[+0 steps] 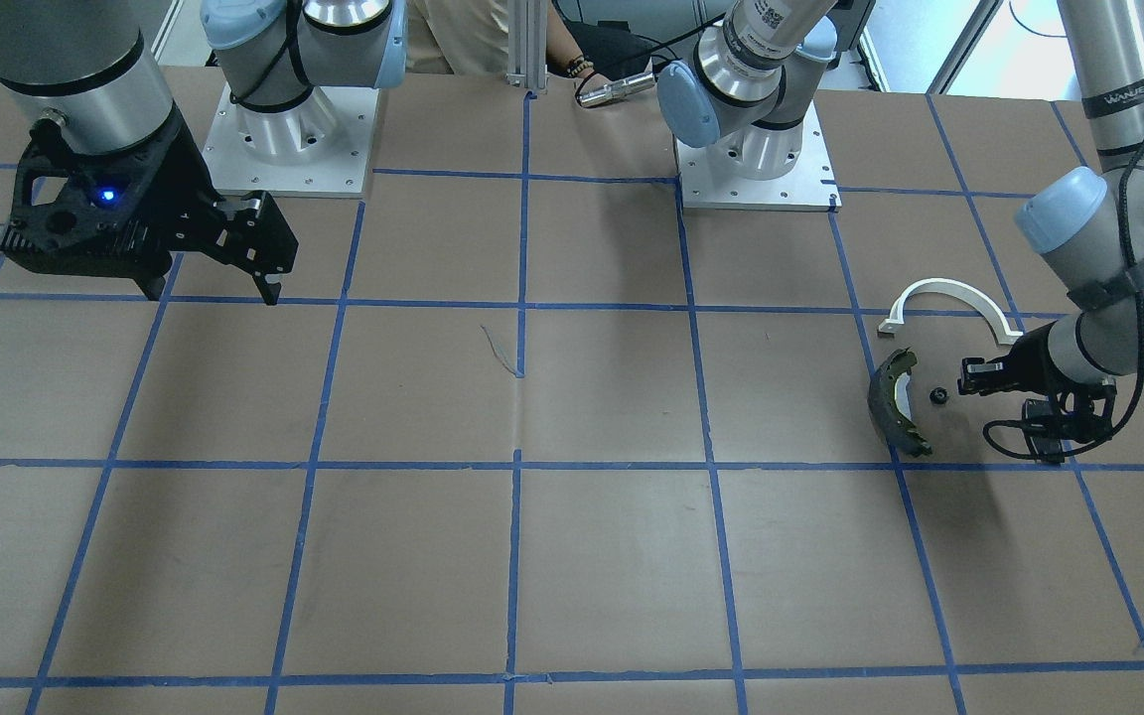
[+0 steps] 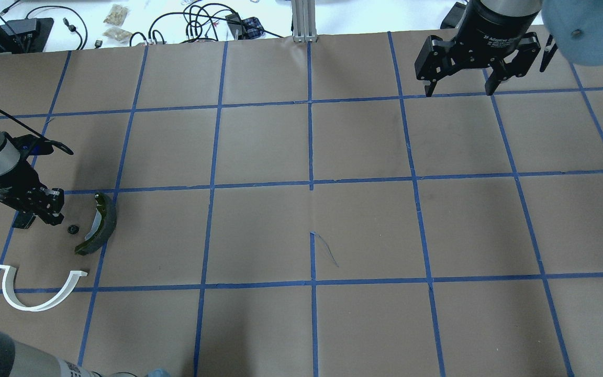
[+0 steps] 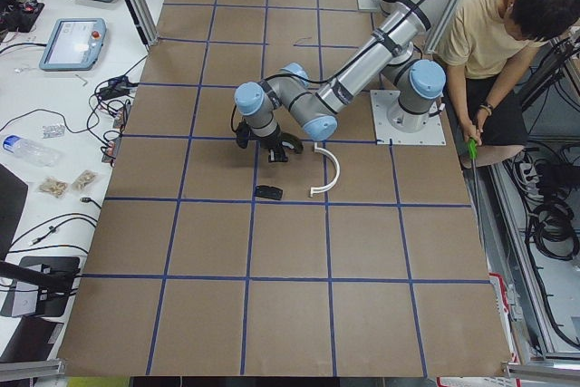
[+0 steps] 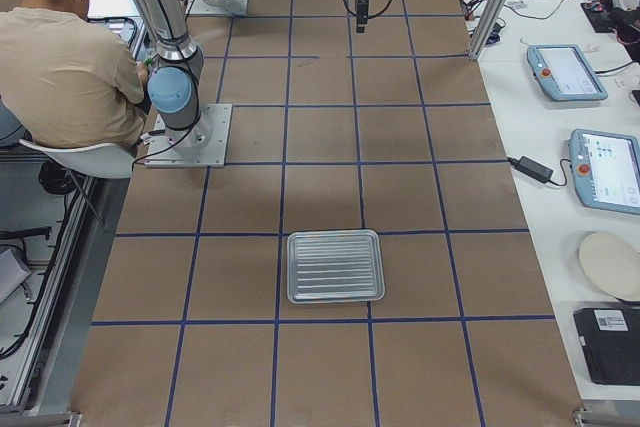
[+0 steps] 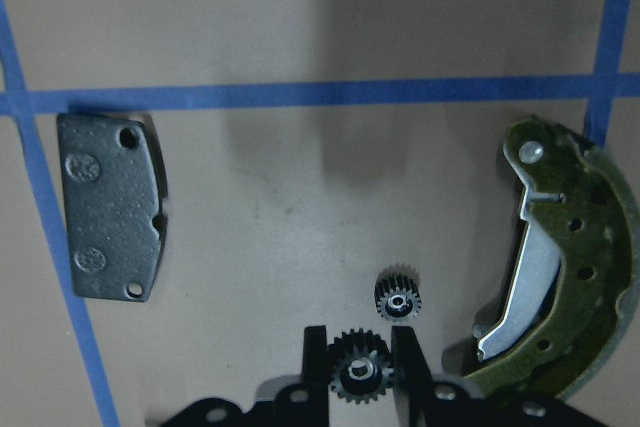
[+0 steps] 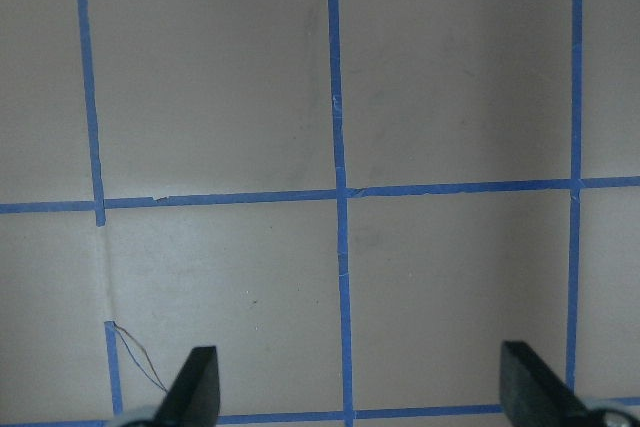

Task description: Place bearing gear from tray to pile

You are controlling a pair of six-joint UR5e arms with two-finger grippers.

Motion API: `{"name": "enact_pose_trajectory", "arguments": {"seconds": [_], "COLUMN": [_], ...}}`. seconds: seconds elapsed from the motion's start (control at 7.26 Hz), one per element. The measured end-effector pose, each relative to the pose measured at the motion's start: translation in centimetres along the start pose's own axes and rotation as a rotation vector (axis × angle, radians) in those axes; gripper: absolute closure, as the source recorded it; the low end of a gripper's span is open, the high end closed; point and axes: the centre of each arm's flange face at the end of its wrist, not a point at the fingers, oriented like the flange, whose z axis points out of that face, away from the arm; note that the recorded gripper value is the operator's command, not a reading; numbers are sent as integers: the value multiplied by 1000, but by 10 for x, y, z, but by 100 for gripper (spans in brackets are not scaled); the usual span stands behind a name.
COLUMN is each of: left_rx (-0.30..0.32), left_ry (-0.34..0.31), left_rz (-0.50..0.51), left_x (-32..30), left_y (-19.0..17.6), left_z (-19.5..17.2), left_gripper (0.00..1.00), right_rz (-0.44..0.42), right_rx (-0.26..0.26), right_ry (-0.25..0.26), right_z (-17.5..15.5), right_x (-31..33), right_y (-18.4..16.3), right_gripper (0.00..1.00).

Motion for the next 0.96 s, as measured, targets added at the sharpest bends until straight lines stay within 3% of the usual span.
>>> {"name": "enact_pose_trajectory", "arguments": {"seconds": [0.96], "left_rx": [-33], "left_ry": [36], "left_rz": [-11], "left_x": [-11], "left_y": [12], "left_z": [26], "left_gripper": [100], "right_rz": [0], "right_rx": [3], "right_ry": [0], "right_z": [-1], "right_x": [0], "right_y": [0], "right_gripper": [0]}}
